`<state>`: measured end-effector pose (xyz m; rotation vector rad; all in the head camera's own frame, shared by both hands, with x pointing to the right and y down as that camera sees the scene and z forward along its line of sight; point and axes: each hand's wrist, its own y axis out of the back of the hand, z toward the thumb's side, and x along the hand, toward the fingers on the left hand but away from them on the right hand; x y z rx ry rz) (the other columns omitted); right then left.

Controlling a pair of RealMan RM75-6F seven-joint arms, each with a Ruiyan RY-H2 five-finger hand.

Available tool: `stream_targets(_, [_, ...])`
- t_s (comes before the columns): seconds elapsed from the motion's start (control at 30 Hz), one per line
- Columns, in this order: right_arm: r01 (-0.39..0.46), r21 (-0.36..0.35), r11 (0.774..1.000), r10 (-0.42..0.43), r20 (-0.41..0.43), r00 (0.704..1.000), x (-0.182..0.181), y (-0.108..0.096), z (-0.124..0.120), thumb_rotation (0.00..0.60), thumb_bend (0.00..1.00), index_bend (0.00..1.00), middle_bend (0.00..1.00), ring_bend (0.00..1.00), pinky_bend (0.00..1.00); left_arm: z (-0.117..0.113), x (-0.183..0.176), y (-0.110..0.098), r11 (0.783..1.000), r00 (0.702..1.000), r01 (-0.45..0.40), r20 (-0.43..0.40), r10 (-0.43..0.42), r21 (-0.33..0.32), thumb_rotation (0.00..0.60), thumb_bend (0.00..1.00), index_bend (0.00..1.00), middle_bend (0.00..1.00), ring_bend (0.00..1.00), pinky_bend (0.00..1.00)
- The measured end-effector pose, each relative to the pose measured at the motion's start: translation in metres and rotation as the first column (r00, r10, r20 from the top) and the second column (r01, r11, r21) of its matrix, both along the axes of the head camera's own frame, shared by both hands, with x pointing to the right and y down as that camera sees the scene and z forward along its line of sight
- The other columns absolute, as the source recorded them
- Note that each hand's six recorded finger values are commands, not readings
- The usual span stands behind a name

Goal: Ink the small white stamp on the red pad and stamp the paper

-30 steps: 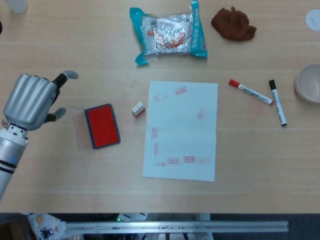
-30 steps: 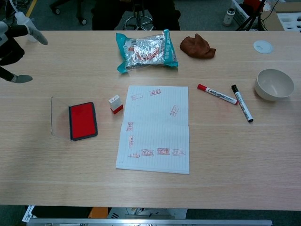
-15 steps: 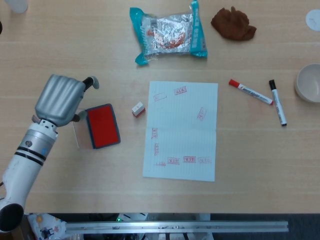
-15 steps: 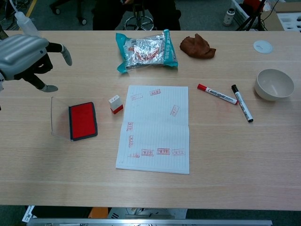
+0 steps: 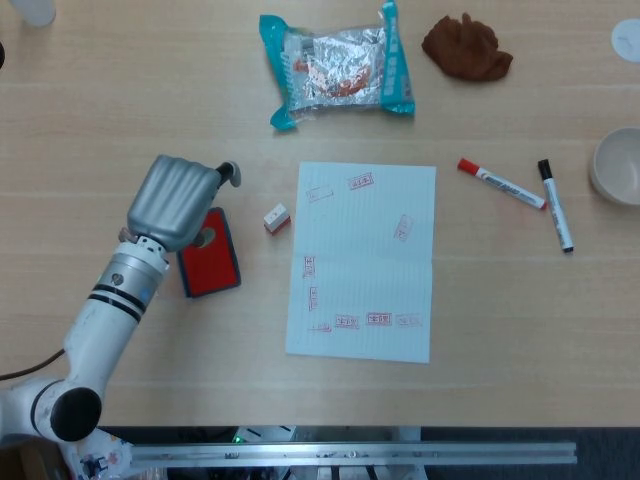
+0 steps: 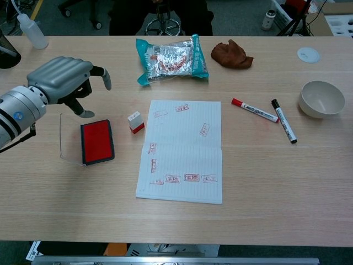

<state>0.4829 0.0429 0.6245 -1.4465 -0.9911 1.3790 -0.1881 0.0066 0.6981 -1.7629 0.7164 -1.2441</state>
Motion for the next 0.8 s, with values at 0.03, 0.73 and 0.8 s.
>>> stream_targets(0.03, [0.000, 0.001, 1.000, 0.000, -0.001, 1.000, 0.000, 0.000, 0.000, 0.600, 0.12, 0.21, 0.32, 0.22, 0.27, 0.002, 0.003, 0.000, 1.000, 1.000, -0.003, -0.001, 0.003, -0.003, 0.600, 0.10, 0.37, 1.00, 1.00, 1.00])
stream_targets(0.73, [-0.013, -0.010, 1.000, 0.013, -0.011, 1.000, 0.003, 0.001, 0.000, 0.600, 0.12, 0.21, 0.32, 0.22, 0.27, 0.036, 0.059, -0.006, 0.998, 0.999, -0.051, 0.003, 0.051, -0.025, 0.541, 0.10, 0.30, 1.00, 1.00, 1.00])
stream_targets(0.8, [-0.014, -0.010, 1.000, 0.014, -0.011, 1.000, 0.003, 0.001, 0.000, 0.600, 0.12, 0.21, 0.32, 0.22, 0.27, 0.040, 0.063, -0.007, 0.999, 0.999, -0.046, 0.006, 0.046, -0.027, 0.539, 0.10, 0.27, 1.00, 1.00, 1.00])
